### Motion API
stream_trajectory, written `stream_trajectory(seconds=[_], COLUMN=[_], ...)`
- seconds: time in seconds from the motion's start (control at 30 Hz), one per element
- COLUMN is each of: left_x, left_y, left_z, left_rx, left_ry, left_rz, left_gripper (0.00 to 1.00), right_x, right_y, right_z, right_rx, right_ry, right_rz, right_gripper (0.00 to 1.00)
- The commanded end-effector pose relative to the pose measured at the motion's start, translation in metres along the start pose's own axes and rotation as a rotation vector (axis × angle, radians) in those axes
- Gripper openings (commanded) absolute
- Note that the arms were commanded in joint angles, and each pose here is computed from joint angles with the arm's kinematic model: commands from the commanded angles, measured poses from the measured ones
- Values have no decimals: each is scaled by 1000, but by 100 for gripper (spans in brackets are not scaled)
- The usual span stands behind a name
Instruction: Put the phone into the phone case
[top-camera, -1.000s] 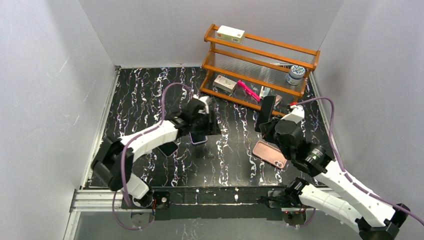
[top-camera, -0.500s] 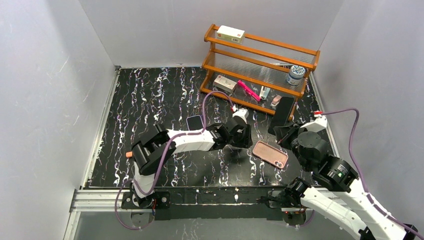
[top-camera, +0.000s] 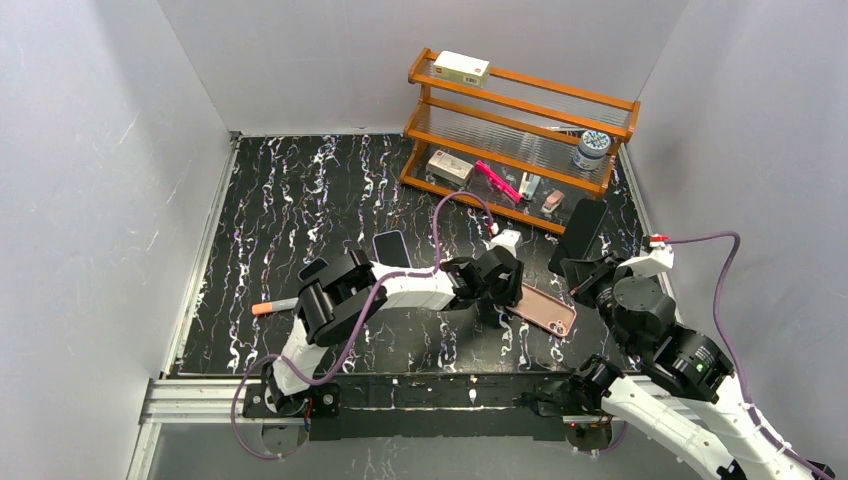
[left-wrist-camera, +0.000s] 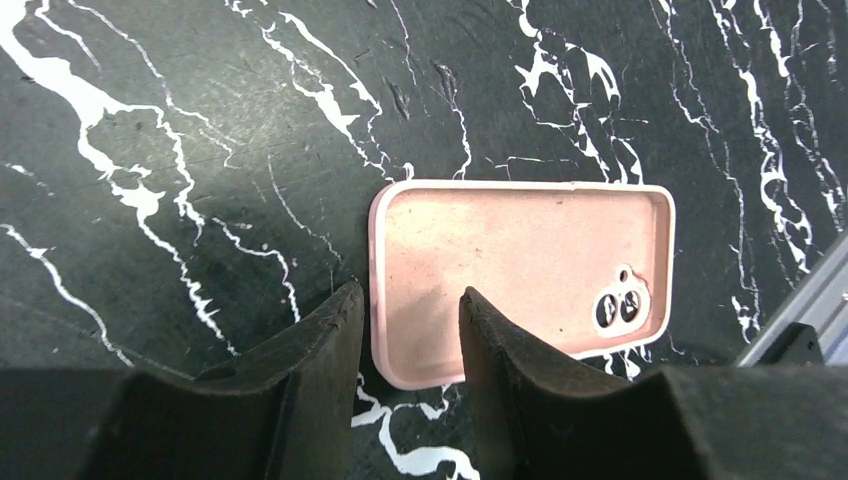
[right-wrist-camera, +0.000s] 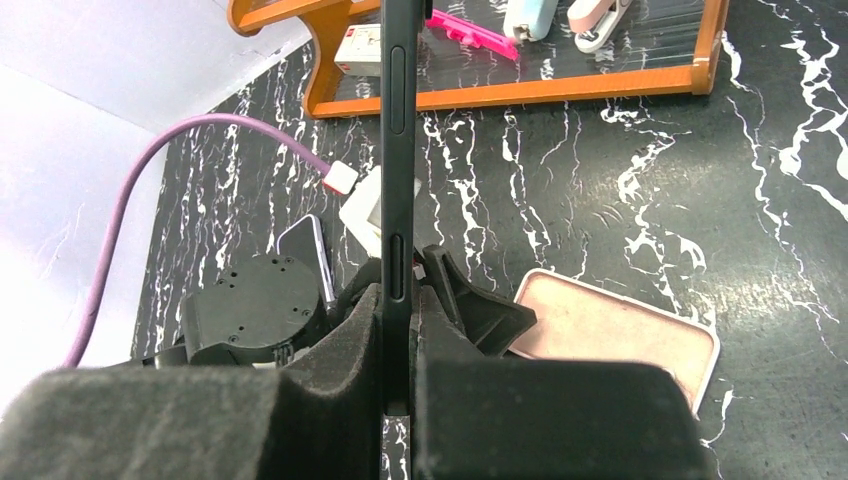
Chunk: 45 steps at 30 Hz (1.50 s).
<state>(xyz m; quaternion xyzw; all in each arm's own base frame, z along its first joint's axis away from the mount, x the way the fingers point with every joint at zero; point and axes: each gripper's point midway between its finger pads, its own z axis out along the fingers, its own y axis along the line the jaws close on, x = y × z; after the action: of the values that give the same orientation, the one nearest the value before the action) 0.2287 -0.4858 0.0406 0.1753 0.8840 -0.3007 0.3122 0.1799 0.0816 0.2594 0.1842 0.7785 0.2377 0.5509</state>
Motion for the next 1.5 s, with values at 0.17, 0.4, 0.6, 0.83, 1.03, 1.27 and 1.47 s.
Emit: stream_trajectory(seconds=[0.17, 0.4, 0.6, 0.83, 1.03, 1.27, 1.47], left_x=[-4, 3, 7, -14, -25, -2, 44], left_y=[12, 24, 23, 42, 71, 112, 128], left_z=[7, 5, 4, -34, -88, -153, -168], left_rx=[-163, -238, -239, -370, -481, -569, -534], left_ry=[-48, -40, -23, -75, -131, -156, -68], left_rz=[103, 134, 131, 98, 38, -88, -179], left_gripper=[29, 26, 7, 0, 0, 0, 0], right_x=[-20, -18, -16, -8, 4, 27, 41], right_y=[-2, -3, -3, -3, 0, 2, 2], right_z=[-8, -8, -8, -6, -2, 7, 14], right_rx=[-1, -5, -9, -15, -31, -39, -42], right_ry=[-81, -76, -69, -44, -9, 56, 92], right_rz=[72, 79, 91, 100, 102, 88, 86], right_gripper=[1, 1, 1, 1, 1, 1, 1])
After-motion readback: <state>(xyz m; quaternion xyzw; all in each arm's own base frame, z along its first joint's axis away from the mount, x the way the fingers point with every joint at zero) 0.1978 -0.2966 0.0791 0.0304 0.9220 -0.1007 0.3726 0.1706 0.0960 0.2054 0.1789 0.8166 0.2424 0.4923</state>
